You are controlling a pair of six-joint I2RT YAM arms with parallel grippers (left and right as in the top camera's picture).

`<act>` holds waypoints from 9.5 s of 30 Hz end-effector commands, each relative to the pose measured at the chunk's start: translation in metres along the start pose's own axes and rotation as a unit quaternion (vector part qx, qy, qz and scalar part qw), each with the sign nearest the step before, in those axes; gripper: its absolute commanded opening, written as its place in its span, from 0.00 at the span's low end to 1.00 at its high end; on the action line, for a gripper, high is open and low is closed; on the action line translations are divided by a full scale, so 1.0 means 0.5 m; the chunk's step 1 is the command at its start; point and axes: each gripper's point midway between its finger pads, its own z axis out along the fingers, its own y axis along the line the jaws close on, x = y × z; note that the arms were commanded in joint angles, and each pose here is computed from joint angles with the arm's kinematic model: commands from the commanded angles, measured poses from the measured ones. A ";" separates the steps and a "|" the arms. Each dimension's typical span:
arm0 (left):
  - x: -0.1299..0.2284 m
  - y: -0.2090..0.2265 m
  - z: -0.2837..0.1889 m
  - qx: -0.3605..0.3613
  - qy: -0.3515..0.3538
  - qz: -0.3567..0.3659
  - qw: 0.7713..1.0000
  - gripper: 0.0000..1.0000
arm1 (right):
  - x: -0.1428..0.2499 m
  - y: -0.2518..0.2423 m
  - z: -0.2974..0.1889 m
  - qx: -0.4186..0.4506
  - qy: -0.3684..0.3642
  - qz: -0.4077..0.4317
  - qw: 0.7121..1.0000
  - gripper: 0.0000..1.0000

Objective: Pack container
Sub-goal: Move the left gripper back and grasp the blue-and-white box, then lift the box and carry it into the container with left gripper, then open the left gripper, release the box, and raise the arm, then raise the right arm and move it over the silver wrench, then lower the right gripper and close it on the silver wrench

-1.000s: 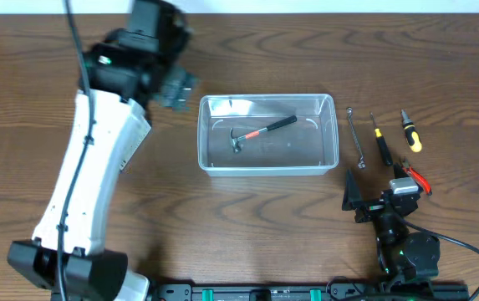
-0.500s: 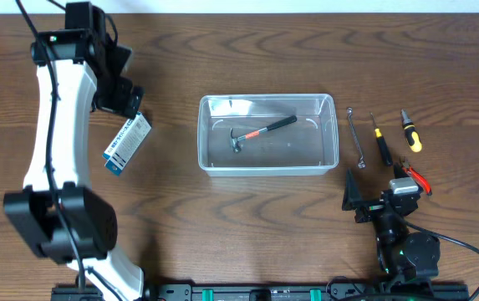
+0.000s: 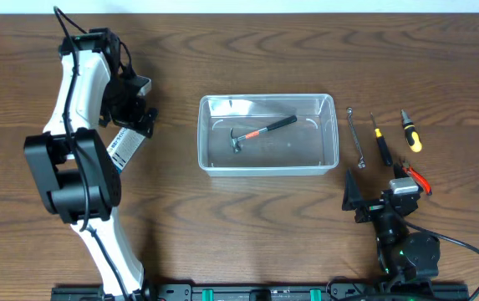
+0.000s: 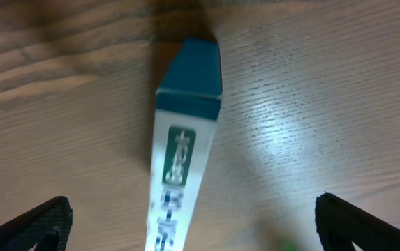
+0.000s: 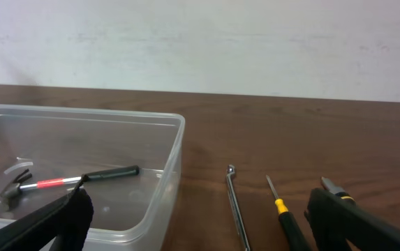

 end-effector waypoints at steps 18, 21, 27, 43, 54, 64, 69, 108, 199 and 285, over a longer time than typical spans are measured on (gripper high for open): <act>-0.002 0.013 0.060 0.043 0.007 -0.006 0.999 0.84 | -0.001 -0.008 -0.001 0.009 -0.002 0.000 1.000 0.99; -0.002 0.011 0.066 0.046 0.006 -0.006 0.999 0.82 | -0.001 -0.008 -0.001 0.009 -0.002 0.000 1.000 0.99; 0.000 0.009 0.071 0.048 0.009 -0.006 0.999 0.81 | -0.001 -0.008 -0.001 0.009 -0.002 0.000 1.000 0.99; 0.030 -0.007 0.111 0.061 0.036 -0.009 0.997 0.37 | -0.001 -0.008 -0.001 0.009 -0.002 0.000 1.000 0.99; 0.021 -0.001 0.101 0.056 0.026 -0.016 0.998 0.18 | -0.001 -0.008 -0.001 0.009 -0.002 0.000 1.000 0.99; -0.036 0.029 -0.046 0.010 -0.070 -0.040 0.997 0.13 | 0.000 -0.008 -0.001 0.009 -0.002 0.000 1.000 0.99; -0.052 0.029 -0.163 -0.025 -0.145 -0.036 0.988 0.13 | -0.001 -0.008 -0.001 0.009 -0.002 0.000 1.000 0.99; -0.098 -0.675 -0.140 -0.024 -0.162 0.468 0.868 0.15 | -0.001 -0.008 -0.001 0.009 -0.002 0.000 1.000 0.99; 0.069 0.095 -0.493 -0.179 -0.357 -0.236 0.886 0.98 | -0.059 -0.040 -0.010 0.057 -0.043 0.019 0.997 0.99; 0.069 0.095 -0.493 -0.179 -0.357 -0.236 0.886 0.98 | 0.198 -0.070 0.191 0.010 0.630 -0.038 0.775 0.68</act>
